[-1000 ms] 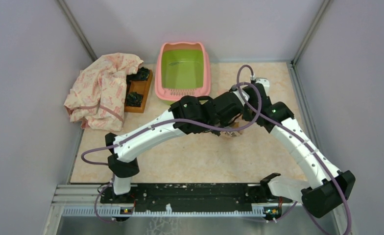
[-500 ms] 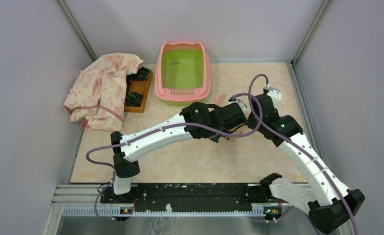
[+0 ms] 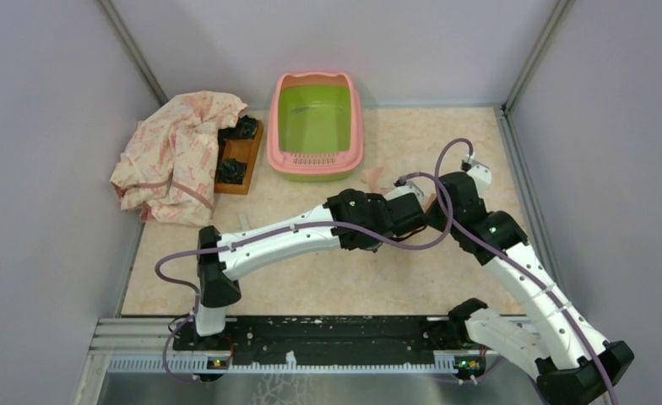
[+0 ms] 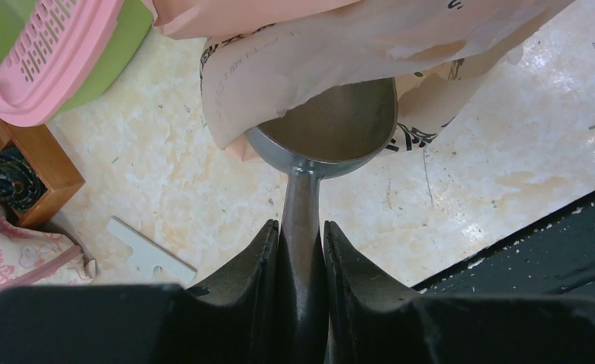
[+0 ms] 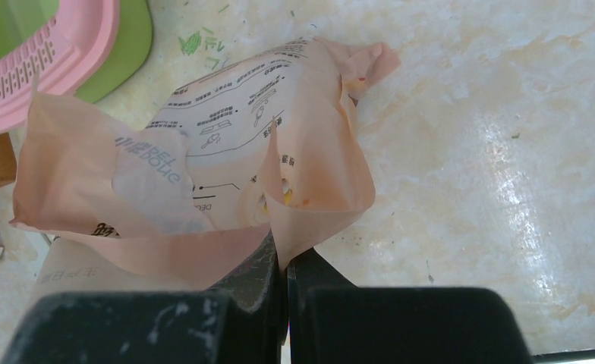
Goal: Fill the litter box with clean litter
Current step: 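Scoop the cat litter from the cat litter bag.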
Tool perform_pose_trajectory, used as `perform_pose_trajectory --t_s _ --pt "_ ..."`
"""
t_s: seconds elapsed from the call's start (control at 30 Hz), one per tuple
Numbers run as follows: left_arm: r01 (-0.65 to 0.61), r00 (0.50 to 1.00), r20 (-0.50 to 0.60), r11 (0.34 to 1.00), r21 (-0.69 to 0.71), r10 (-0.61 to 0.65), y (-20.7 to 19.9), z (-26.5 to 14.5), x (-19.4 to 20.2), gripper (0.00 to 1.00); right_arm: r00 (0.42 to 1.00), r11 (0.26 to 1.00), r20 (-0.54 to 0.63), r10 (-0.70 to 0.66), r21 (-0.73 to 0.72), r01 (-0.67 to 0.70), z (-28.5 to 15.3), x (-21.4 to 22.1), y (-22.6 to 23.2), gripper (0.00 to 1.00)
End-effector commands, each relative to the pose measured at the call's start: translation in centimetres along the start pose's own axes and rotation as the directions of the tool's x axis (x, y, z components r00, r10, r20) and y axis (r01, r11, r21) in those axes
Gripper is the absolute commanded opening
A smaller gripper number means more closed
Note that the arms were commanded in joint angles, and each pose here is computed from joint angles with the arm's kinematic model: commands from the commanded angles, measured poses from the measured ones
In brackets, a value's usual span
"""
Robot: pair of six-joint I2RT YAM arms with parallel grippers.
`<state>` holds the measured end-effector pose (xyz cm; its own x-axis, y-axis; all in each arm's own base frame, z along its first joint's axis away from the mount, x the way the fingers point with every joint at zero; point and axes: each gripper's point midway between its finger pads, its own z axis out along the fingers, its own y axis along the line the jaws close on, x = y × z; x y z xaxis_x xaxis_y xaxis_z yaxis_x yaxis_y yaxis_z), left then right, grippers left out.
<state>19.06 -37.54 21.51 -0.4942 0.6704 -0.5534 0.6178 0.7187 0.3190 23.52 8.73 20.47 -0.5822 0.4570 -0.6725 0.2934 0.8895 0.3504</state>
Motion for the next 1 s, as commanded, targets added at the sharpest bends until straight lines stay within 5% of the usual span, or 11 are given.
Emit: perform_pose_trajectory --t_s 0.0,0.97 --pt "-0.037 0.999 -0.037 0.994 -0.099 0.034 2.2 1.8 0.6 0.2 0.998 0.996 0.034 0.046 -0.077 -0.043 -1.2 -1.1 1.5 0.0" --pt "-0.154 0.985 0.068 0.988 -0.034 0.156 -1.8 6.8 -1.9 0.18 0.987 0.987 0.056 0.147 -0.08 -0.143 -1.8 0.4 -0.7 0.0"
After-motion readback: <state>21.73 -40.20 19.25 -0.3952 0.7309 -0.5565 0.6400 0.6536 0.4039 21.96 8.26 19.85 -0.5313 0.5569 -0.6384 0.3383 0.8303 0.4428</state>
